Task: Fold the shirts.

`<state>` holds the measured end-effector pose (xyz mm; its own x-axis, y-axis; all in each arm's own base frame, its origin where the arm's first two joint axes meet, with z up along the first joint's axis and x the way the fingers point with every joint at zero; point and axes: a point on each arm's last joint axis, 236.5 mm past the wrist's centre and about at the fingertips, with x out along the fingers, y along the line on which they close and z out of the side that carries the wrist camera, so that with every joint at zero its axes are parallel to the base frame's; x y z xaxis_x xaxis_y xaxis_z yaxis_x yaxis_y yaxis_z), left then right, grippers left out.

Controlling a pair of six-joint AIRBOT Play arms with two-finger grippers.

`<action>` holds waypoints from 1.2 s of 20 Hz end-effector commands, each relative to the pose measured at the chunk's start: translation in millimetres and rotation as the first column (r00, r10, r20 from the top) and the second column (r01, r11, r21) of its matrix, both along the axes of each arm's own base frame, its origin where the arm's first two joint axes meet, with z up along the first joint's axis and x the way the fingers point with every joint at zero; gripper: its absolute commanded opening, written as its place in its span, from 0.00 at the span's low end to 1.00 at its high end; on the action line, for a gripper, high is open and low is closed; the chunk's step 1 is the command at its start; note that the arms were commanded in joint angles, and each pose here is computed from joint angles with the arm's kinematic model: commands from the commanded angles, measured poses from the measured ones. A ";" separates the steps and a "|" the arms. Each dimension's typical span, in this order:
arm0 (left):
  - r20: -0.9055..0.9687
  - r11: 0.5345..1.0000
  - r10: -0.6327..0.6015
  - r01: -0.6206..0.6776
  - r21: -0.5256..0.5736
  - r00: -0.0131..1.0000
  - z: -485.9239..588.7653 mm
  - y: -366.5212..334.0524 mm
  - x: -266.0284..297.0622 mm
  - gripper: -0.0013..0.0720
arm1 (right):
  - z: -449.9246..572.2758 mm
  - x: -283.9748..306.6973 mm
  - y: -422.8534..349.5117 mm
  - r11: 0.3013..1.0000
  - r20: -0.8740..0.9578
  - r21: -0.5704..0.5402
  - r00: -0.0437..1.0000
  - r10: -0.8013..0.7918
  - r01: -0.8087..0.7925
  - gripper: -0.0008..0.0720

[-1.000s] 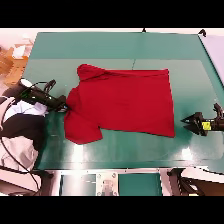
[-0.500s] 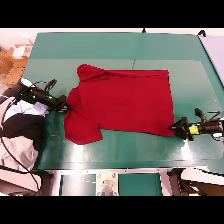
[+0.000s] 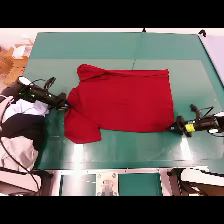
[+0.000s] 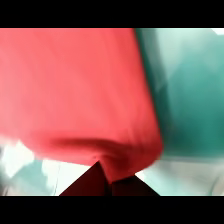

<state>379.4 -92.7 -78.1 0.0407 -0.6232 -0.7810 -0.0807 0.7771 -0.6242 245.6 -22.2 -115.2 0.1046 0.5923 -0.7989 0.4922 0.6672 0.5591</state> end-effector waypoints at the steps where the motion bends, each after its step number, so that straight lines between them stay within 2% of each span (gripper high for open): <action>1: 0.057 1.000 0.010 -0.009 -0.005 0.998 19.5 -0.9 9.2 0.05 | 24.6 34.1 -10.8 0.999 0.123 -0.030 0.991 -0.042 0.046 0.03; 3: 0.103 1.000 0.012 -0.011 -0.011 0.995 38.3 -2.5 12.5 0.05 | 46.3 50.3 -13.4 0.997 0.199 -0.035 0.978 -0.063 0.071 0.03; 5: 0.238 0.999 0.019 -0.009 -0.043 0.971 87.7 -9.7 24.2 0.05 | 101.1 86.2 -15.8 0.994 0.376 -0.021 0.922 -0.091 0.107 0.03; 6: 0.332 0.998 0.032 -0.011 -0.066 0.943 127.9 -14.5 31.2 0.05 | 141.5 106.9 -18.8 0.991 0.484 -0.015 0.869 -0.108 0.131 0.03; 8: 0.556 0.994 0.042 0.019 -0.105 0.830 228.0 -25.8 36.0 0.05 | 256.3 141.2 -19.3 0.989 0.731 -0.010 0.676 -0.095 0.150 0.03; 9: 0.672 0.992 0.054 0.040 -0.123 0.739 291.3 -32.6 28.9 0.05 | 324.3 146.8 -15.7 0.987 0.835 -0.022 0.545 -0.069 0.158 0.03; 11: 0.867 0.990 0.074 0.069 -0.124 0.493 415.4 -42.7 -4.1 0.05 | 453.7 132.1 -2.4 0.975 0.966 -0.086 0.255 0.031 0.206 0.04; 13: 0.975 0.994 0.068 0.072 -0.084 0.210 522.9 -48.1 -62.0 0.05 | 560.5 91.1 17.5 0.938 0.985 -0.162 -0.005 0.172 0.306 0.03; 14: 0.996 0.996 0.057 0.071 -0.063 0.071 568.0 -51.8 -99.2 0.05 | 601.4 66.2 29.7 0.919 0.968 -0.175 -0.109 0.226 0.354 0.03; 16: 0.990 0.999 0.025 0.048 -0.018 -0.142 627.0 -56.8 -165.4 0.05 | 664.5 12.8 54.1 0.875 0.903 -0.174 -0.282 0.325 0.452 0.03; 18: 0.969 1.000 0.015 0.008 -0.014 -0.247 656.2 -55.6 -206.6 0.05 | 693.5 -21.8 60.8 0.826 0.849 -0.150 -0.357 0.390 0.544 0.03; 19: 0.967 1.000 0.020 -0.006 -0.023 -0.255 660.9 -54.2 -216.2 0.05 | 698.8 -32.9 58.7 0.787 0.827 -0.155 -0.357 0.434 0.597 0.03; 21: 0.979 0.999 0.025 -0.021 -0.030 -0.201 653.0 -51.9 -214.9 0.06 | 691.8 -33.0 51.3 0.743 0.823 -0.193 -0.306 0.478 0.641 0.03; 24: 0.998 0.997 0.035 -0.066 -0.038 -0.046 616.7 -40.4 -179.8 0.06 | 651.6 1.9 23.3 0.741 0.881 -0.223 -0.196 0.432 0.633 0.04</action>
